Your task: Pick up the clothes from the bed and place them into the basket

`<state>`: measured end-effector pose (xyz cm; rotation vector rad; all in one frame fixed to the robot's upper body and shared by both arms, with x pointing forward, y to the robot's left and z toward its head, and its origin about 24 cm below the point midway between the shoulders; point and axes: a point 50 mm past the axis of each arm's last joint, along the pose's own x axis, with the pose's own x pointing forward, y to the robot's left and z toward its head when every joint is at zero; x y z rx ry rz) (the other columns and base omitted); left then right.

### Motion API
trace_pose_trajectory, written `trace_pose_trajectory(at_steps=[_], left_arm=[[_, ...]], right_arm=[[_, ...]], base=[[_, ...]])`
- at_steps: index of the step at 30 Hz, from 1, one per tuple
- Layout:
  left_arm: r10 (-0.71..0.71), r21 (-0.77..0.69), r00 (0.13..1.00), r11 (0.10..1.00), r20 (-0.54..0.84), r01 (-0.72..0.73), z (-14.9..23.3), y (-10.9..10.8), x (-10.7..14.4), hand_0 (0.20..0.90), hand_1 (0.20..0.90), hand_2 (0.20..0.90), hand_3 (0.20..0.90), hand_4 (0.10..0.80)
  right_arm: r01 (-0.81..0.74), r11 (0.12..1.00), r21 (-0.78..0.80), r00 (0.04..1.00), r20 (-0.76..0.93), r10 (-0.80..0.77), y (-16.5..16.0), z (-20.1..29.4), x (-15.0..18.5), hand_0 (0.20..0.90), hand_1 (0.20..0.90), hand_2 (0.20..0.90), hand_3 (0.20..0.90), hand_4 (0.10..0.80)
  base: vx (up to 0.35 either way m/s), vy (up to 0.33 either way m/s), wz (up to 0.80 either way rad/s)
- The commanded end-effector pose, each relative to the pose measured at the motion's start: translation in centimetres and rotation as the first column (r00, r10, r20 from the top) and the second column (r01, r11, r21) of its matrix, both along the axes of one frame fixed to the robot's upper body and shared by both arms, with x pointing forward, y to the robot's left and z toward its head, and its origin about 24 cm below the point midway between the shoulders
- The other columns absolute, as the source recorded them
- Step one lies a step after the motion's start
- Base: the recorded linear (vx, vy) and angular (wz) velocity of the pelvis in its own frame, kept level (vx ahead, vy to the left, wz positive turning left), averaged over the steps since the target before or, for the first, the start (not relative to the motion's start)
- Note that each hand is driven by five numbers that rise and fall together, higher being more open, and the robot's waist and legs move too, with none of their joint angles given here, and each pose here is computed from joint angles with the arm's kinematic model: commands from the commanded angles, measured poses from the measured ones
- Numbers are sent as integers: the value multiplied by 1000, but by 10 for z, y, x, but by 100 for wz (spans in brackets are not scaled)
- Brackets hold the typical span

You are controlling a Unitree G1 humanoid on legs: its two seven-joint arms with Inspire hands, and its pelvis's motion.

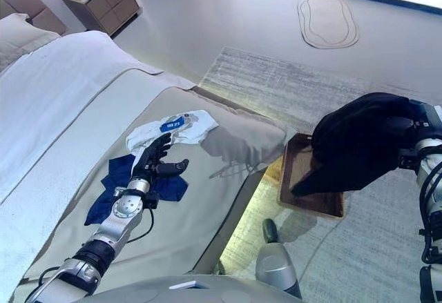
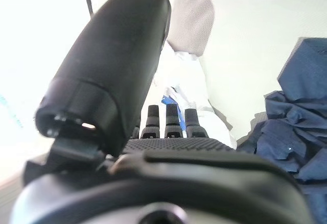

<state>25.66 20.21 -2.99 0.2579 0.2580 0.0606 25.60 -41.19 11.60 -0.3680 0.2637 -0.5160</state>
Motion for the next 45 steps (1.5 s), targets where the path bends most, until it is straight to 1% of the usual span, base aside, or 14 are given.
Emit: trace_pose_trajectory(at_steps=[1,3,10,11,12,13,21,30,35,41,43,45], left_arm=[[-22,10,981,1000,193,20,36,-1,22,900,900,900,900,800],[-22,8,981,1000,192,21,35,-1,21,900,900,900,900,800],[-28,13,978,1000,206,26,41,-1,24,900,900,900,900,800],[-29,13,977,1000,210,26,42,-2,25,900,900,900,900,800],[-29,14,977,1000,210,27,42,-2,25,900,900,900,900,800],[-31,15,977,999,210,28,43,-2,26,900,900,900,900,800],[-40,24,976,999,213,36,44,-3,26,900,900,900,900,800],[-43,41,978,999,205,36,43,0,24,900,900,900,900,800],[-37,45,978,999,205,28,42,2,23,900,900,900,900,800],[-28,51,980,999,196,18,40,4,21,900,900,900,900,800],[-23,50,981,999,195,14,40,4,22,900,900,900,900,800],[-13,50,983,999,185,4,38,5,21,900,900,900,900,800]], right_arm=[[-3,997,-78,970,241,22,-4,58,14,300,300,300,200,100],[-1,997,-76,979,202,16,-6,50,13,300,300,300,200,100],[24,997,-71,990,142,-13,-15,38,6,300,300,300,200,100],[21,997,-68,992,124,-13,-15,34,5,392,392,392,307,207],[20,997,-71,993,117,-12,-15,33,5,818,818,818,804,704],[18,997,-76,994,106,-10,-15,30,5,900,900,900,900,800],[25,996,-81,996,92,-18,-13,22,4,900,900,900,900,800],[-65,995,-73,994,85,72,2,18,12,900,900,900,900,800],[-88,994,-71,993,72,93,7,12,13,900,900,900,900,800],[-144,988,-50,982,114,149,16,15,20,900,900,900,900,800],[-173,984,-35,973,146,176,21,18,23,900,900,900,900,800],[-233,973,-5,947,226,228,34,27,31,900,900,900,900,800]], base=[[0,0,0],[0,0,0],[-38,-19,-3],[-36,-20,3],[-56,-31,6],[-43,-22,7],[-31,-9,4],[2,0,3],[16,3,5],[25,8,6],[5,3,11],[31,-14,15]])
